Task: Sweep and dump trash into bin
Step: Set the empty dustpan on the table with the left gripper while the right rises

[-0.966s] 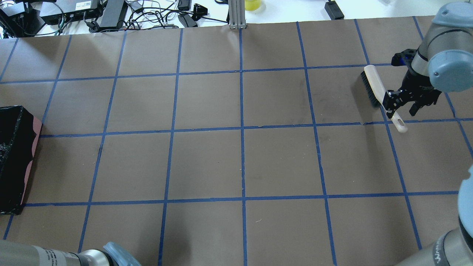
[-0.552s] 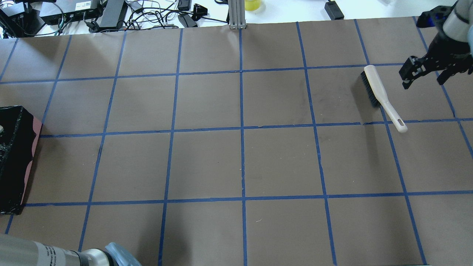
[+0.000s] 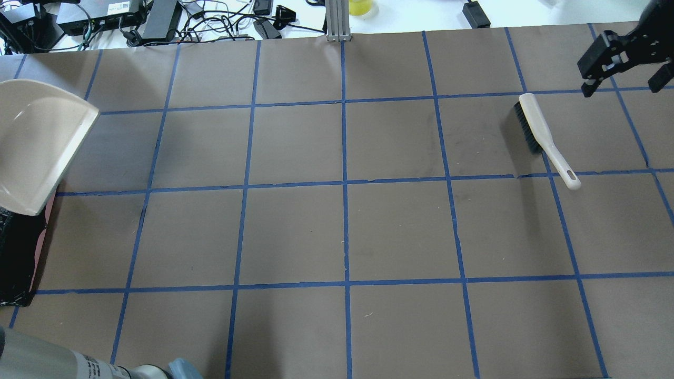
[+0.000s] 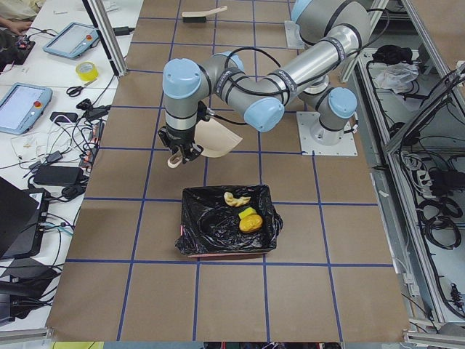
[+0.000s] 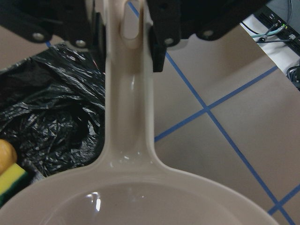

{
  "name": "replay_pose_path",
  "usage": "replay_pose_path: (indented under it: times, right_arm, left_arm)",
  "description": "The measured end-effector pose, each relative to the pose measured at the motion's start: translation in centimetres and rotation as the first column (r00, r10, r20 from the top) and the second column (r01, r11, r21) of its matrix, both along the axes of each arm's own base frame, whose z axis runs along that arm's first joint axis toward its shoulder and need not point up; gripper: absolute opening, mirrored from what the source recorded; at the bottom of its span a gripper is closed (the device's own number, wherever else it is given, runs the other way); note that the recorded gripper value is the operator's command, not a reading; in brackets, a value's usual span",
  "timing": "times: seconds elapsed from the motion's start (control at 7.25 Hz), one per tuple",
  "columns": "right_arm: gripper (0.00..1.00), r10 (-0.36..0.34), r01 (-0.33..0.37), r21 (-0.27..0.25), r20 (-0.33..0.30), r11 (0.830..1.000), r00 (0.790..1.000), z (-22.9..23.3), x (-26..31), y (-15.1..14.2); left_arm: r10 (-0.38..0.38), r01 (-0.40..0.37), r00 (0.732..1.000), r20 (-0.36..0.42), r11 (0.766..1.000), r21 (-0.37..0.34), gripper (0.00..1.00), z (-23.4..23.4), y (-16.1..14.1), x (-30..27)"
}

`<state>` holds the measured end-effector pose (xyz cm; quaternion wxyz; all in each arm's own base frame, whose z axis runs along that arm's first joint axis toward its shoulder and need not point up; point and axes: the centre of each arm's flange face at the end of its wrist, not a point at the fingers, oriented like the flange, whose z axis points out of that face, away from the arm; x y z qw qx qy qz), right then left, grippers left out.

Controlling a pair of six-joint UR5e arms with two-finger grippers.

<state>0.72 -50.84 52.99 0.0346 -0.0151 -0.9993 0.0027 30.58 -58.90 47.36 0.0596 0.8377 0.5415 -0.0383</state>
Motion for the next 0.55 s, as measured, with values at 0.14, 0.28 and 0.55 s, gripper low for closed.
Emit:
replay_pose_path:
  times: [0.14,0.28,0.55]
  right_arm:
    - [1.00,-0.011,0.011,-0.005,0.001,1.000,1.000,1.0,4.3,0.6]
    - [1.00,-0.026,0.026,-0.011,0.003,1.000,1.000,1.4,8.6,1.3]
    - [0.99,-0.035,0.035,-0.015,0.009,0.999,0.999,0.9,13.9,2.0]
  left_arm:
    - [0.069,-0.068,0.997,-0.035,0.997,0.028,0.00,-1.3,-1.8,-3.0]
    - [0.152,-0.148,0.986,-0.066,0.987,0.068,0.00,-3.2,-3.7,-6.2]
    - [0.299,-0.279,0.949,-0.098,0.943,0.179,0.00,-9.4,-7.2,-12.0]
